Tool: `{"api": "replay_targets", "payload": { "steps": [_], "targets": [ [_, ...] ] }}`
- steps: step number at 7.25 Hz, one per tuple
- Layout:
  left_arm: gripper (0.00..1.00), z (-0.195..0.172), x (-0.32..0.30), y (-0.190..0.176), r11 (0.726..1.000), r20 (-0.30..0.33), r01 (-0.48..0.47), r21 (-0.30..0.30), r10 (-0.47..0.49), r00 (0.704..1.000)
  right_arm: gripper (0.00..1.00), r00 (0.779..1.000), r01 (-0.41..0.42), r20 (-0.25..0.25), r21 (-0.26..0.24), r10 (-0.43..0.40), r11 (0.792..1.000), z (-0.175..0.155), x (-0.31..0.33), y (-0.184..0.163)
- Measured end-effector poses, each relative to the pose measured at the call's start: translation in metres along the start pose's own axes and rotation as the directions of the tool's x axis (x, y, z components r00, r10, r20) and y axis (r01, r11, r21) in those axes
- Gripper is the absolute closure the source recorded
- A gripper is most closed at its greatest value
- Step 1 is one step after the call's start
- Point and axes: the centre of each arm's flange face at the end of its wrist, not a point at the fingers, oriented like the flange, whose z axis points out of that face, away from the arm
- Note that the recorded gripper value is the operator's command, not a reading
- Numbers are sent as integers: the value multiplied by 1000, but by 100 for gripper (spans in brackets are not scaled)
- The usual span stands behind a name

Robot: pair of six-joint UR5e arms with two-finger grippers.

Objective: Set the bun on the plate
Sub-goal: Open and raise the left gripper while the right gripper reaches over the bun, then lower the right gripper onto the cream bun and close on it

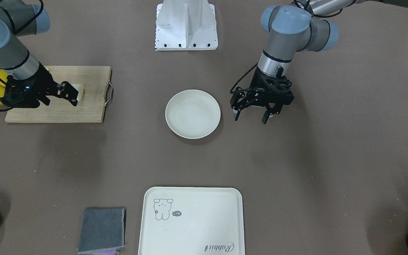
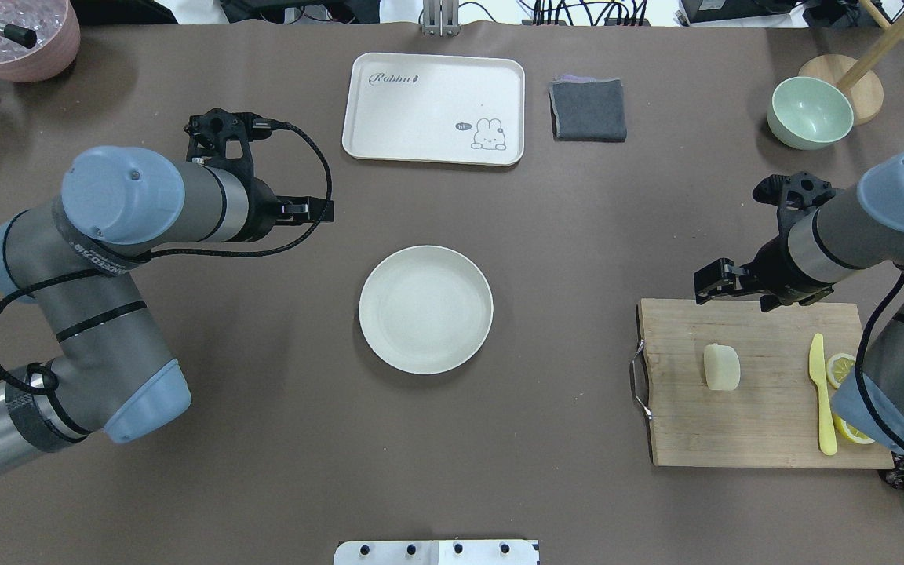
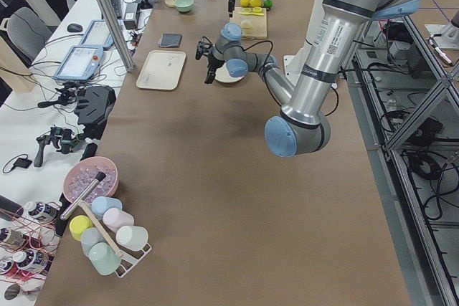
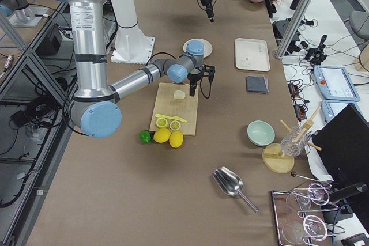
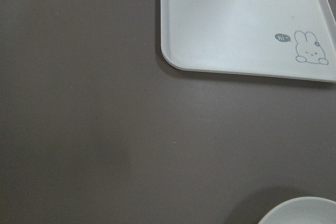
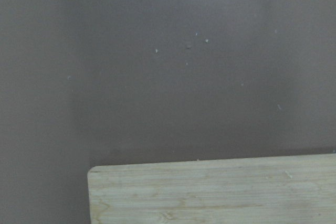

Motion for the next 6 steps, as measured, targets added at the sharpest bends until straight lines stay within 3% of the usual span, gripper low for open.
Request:
{"api": "replay_targets", "payload": {
  "steps": [3,6],
  "targets": [
    [2,-3,-6,-9,1000,6,7,10,-7,1000,0,1000,-2,1,-1,2,1000,34,17,44],
    [2,-5,-8,-14,1000,8,12,17,-12,1000,0,1000,-7,5,1,7,1000,40,13,57]
  ]
}}
